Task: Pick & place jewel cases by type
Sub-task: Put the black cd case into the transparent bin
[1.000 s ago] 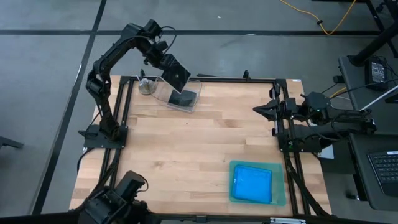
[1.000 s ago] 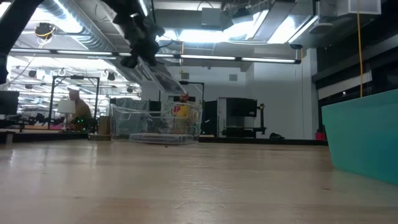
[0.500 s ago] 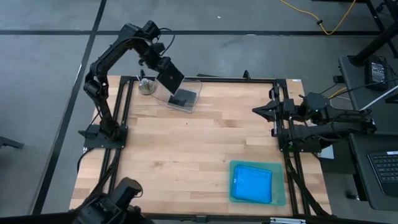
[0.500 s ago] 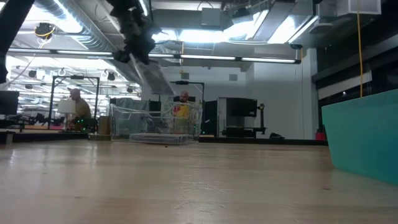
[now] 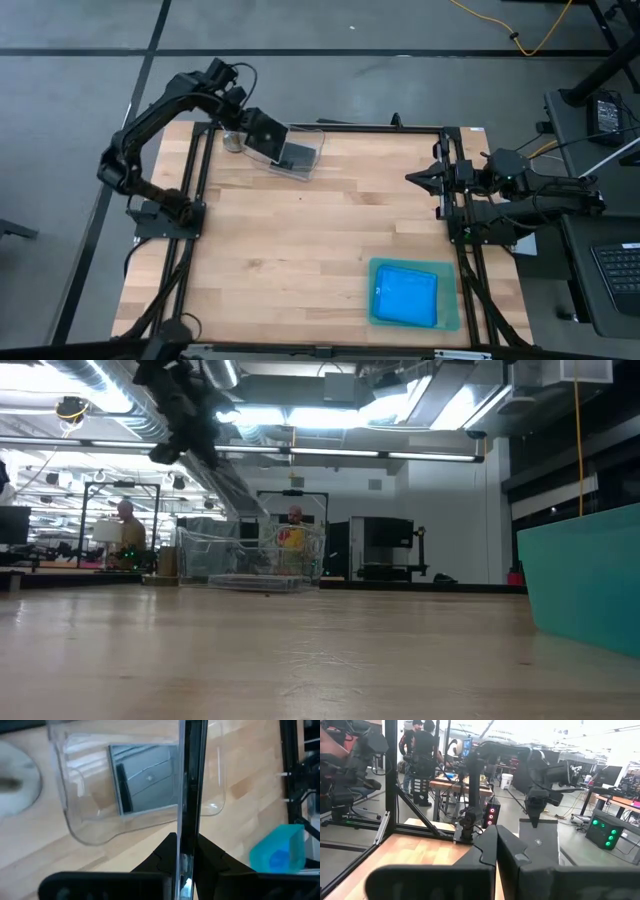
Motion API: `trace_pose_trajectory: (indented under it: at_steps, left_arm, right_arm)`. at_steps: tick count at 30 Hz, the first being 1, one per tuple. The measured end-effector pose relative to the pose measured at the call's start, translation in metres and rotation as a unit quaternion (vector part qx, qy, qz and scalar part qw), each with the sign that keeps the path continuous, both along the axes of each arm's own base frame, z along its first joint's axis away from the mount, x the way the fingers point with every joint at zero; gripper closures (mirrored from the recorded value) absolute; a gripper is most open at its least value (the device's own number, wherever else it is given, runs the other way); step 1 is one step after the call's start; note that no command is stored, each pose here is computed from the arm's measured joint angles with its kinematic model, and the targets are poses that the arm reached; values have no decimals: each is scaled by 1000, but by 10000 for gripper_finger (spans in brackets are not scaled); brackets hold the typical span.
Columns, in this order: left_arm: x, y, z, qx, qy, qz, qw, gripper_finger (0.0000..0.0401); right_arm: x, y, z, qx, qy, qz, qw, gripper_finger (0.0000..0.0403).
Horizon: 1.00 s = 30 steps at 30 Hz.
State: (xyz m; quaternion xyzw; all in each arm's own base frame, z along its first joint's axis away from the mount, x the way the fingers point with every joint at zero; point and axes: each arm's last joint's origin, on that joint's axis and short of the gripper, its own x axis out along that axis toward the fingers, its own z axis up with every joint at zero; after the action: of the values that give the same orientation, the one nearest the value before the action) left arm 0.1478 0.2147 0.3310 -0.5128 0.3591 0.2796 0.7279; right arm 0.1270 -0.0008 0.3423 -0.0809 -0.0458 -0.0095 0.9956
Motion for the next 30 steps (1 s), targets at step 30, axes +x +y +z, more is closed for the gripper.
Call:
trace_pose_trajectory:
  at_steps: [30]
  left_arm:
    - [33, 18, -32, -30, -12, -23, 999, 374]
  right_arm:
    - [0, 0, -3, 29, 15, 2, 999, 395]
